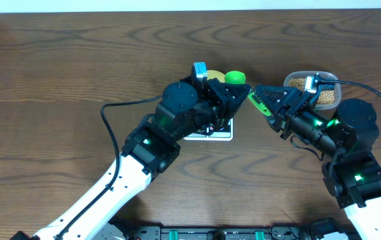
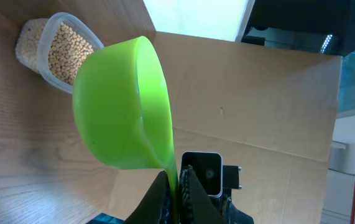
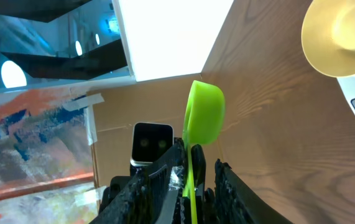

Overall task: Scoop item into bowl and weigh 50g on scale
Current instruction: 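Close the right gripper on the scoop handle beside the left gripper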

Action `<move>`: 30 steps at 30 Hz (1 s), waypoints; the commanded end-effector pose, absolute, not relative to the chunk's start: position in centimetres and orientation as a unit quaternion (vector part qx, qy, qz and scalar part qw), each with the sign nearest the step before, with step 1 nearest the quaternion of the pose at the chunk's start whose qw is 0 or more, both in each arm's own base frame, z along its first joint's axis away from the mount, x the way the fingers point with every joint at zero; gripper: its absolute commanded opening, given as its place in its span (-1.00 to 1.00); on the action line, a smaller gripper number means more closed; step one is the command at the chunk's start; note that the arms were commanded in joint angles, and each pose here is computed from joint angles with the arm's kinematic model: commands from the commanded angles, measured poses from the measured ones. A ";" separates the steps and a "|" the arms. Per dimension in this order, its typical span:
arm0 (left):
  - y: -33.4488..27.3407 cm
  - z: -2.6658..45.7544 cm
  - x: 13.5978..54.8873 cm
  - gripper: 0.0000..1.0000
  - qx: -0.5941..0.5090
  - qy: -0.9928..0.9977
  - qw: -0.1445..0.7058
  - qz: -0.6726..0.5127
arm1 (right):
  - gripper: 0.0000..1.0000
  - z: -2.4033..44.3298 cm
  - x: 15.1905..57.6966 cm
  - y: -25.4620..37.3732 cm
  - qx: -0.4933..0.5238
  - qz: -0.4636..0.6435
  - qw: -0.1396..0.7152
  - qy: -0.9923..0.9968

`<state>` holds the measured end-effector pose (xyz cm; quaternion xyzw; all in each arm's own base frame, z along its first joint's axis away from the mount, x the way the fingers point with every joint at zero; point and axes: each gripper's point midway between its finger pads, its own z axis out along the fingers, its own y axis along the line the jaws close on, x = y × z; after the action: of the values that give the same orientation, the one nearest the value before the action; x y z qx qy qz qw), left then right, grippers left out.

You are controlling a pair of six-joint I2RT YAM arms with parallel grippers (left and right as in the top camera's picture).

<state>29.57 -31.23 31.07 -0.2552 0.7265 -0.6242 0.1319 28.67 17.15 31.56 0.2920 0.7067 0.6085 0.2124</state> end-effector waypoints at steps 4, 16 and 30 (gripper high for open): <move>-31.6 32.3 29.5 -0.86 -0.235 0.721 0.141 -0.637 | -0.37 32.5 28.3 17.6 0.283 0.620 0.202 0.703; -31.5 32.6 29.8 -0.86 -0.237 0.716 0.149 -0.639 | -0.46 32.6 27.9 17.9 0.283 0.627 0.185 0.702; -31.5 32.6 29.8 -0.85 -0.237 0.717 0.149 -0.639 | -0.63 32.6 27.9 17.9 0.284 0.627 0.184 0.702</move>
<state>29.68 -31.30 31.77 -0.2494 0.7189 -0.6339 0.1383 28.04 17.71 31.66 0.2918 0.7048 0.6205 0.1822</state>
